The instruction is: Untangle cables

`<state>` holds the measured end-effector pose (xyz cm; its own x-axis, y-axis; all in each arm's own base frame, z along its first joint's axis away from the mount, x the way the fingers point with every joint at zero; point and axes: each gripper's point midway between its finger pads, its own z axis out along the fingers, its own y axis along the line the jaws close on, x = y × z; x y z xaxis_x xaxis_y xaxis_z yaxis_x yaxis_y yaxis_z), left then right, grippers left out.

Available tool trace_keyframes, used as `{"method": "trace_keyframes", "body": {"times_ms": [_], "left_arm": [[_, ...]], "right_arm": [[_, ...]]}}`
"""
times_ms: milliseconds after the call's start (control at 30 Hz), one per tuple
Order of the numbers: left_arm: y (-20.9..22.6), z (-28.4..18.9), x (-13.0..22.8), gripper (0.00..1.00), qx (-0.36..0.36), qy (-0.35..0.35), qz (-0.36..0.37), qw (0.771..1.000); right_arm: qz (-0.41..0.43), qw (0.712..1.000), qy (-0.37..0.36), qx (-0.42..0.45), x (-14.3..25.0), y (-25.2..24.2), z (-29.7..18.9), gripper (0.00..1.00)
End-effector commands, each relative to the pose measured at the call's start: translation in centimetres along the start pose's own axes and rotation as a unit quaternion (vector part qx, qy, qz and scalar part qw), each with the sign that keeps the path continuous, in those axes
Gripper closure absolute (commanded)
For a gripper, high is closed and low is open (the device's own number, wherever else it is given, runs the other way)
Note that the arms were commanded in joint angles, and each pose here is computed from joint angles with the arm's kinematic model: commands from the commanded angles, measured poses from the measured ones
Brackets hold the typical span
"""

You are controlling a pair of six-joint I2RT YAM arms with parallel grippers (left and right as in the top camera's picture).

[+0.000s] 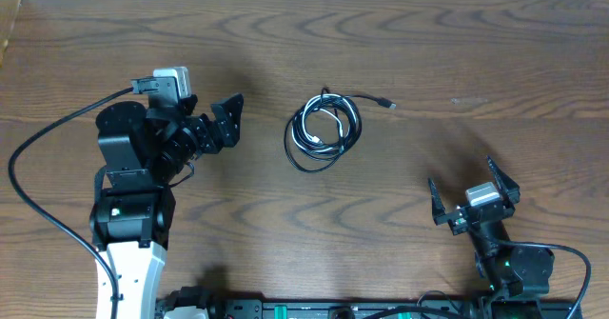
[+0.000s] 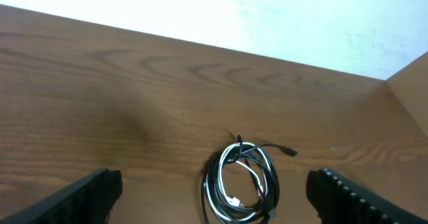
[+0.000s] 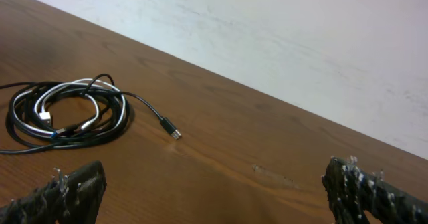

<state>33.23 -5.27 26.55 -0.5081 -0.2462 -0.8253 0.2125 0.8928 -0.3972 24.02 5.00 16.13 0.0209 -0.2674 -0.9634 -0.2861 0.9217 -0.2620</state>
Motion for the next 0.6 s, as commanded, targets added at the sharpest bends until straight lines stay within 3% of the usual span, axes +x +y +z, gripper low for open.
{"method": "trace_keyframes", "body": {"times_ms": [0,333,567], "left_arm": [[-0.1,0.0,-0.7,0.09,0.000,-0.002,-0.002,1.000],[1.6,1.2,-2.5,0.09,-0.077,-0.007,0.005,0.997],[2.1,3.6,-3.2,0.09,-0.094,0.079,0.023,0.992]], "right_arm": [[-0.001,1.000,0.002,-0.003,0.1,0.1,0.0,0.01],[-0.001,1.000,0.002,-0.003,0.1,0.1,0.0,0.01],[-0.001,1.000,0.002,-0.003,0.1,0.1,0.0,0.01]]}}
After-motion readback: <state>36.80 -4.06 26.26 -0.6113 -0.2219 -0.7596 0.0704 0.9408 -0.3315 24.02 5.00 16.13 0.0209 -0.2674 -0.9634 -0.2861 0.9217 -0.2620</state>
